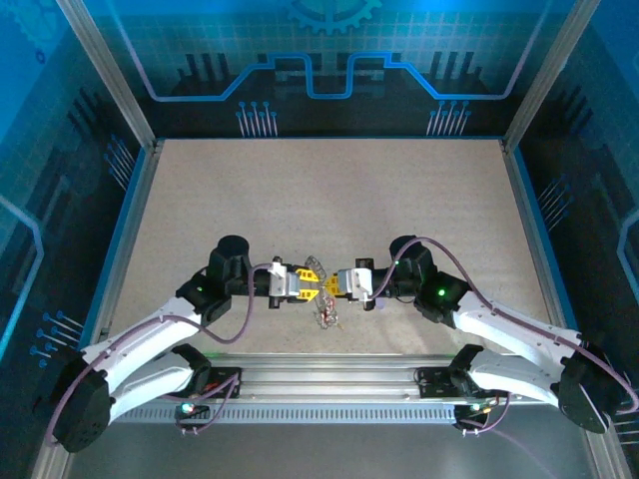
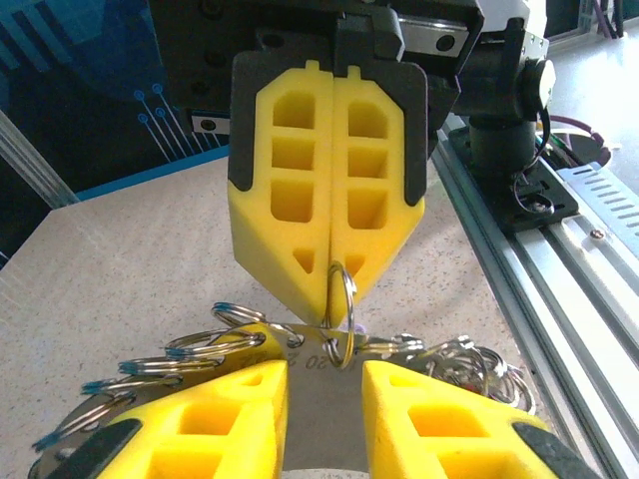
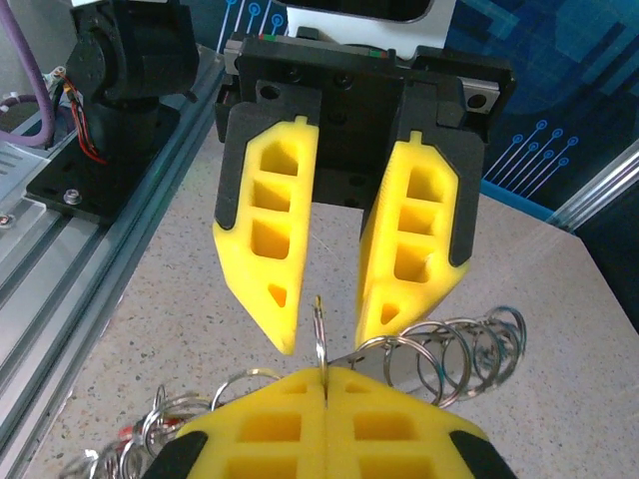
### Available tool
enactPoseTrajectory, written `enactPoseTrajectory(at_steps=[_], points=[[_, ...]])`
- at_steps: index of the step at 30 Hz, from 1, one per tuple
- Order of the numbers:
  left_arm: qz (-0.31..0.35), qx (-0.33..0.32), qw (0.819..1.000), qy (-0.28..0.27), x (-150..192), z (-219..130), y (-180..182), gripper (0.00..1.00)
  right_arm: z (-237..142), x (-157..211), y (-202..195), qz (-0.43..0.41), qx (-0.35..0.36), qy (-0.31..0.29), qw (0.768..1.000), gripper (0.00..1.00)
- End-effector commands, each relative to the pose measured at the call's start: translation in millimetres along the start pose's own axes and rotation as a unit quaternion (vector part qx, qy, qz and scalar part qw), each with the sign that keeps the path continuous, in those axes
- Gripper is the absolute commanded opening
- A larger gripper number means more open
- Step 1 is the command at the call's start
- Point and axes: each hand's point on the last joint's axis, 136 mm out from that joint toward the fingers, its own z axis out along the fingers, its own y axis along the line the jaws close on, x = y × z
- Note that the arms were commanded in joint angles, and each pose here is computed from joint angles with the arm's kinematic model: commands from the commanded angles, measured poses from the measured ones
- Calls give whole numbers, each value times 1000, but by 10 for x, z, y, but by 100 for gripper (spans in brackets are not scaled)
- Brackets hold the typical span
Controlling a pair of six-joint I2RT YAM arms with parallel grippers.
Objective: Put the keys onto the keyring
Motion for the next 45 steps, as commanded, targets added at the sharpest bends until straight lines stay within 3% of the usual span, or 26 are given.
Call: enactPoseTrajectory(at_steps=[1, 9, 17, 24, 28, 35, 39, 42, 45], points=[[6, 6, 999, -33, -221, 10, 55, 26, -16, -174, -168, -20, 24, -15, 999, 0], [-33, 5, 999, -22, -206, 39, 111, 19, -14, -177, -152, -17, 23, -19, 999, 0], [15, 17, 999, -26, -232, 3, 30, 0, -29, -173, -103, -19, 5, -17, 1000, 0], [67, 66, 996, -3, -266, -39, -134, 0, -80, -240, 9, -19, -54, -29, 998, 0], [97, 75, 992, 17, -247, -56, -138, 0, -128, -342, 180, -23, -126, -45, 991, 0], [104, 73, 992, 2, -285, -12, -84, 0, -140, -369, 363, -15, -197, -46, 979, 0], [97, 61, 993, -12, -325, 9, -37, 0, -120, -425, 297, -20, -193, -46, 980, 0], [68, 28, 997, -28, -364, 29, 70, 0, -45, -320, 145, -8, -137, -27, 990, 1], [33, -10, 998, -50, -394, 17, 165, 0, -71, -289, -40, 10, -74, -28, 997, 10]])
